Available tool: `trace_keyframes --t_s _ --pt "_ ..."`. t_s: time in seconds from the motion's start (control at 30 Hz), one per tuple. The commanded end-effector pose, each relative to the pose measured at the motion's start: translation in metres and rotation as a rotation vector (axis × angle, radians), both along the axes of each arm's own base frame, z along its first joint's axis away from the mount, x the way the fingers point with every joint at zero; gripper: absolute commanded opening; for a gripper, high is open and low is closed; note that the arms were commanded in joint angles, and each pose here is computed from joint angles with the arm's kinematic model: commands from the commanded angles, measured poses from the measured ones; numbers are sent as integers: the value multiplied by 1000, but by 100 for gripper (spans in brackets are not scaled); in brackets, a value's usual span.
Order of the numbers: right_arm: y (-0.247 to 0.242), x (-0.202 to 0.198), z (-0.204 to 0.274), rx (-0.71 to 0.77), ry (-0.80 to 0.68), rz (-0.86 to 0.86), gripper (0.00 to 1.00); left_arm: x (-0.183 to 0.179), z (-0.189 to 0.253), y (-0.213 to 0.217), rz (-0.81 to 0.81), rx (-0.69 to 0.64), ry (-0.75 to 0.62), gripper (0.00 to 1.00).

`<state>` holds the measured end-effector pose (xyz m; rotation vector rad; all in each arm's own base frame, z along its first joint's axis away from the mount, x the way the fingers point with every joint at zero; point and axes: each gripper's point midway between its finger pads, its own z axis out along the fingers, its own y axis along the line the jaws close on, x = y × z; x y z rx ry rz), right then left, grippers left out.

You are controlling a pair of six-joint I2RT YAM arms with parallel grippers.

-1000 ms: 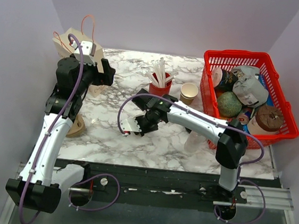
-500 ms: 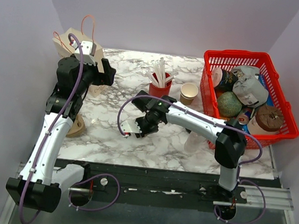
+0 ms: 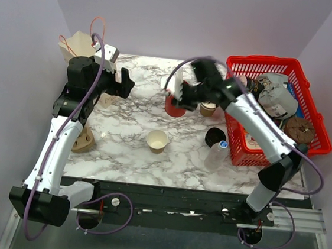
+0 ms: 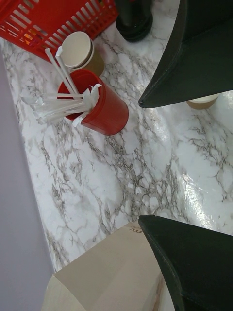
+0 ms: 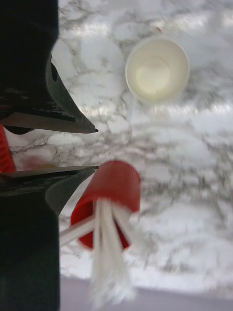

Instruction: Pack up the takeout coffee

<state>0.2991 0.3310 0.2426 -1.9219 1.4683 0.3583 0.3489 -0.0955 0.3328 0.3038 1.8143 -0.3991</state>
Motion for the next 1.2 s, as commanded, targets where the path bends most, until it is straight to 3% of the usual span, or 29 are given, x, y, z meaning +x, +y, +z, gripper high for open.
trace_keyframes --t_s 0.0,0.23,0.4,0.8,1.17 --pt "-24 23 85 331 125 -280 42 -20 -13 0 -120 154 55 99" --pt "-79 60 95 502 212 -554 43 -40 -44 23 -112 326 203 99" --pt "-99 66 98 540 228 -612 43 -33 -58 13 -132 257 290 99" --pt "-106 69 99 528 206 -582 43 11 -68 -20 -257 175 340 93" --pt "-109 53 74 426 213 -492 43 14 -71 -31 -291 169 318 92"
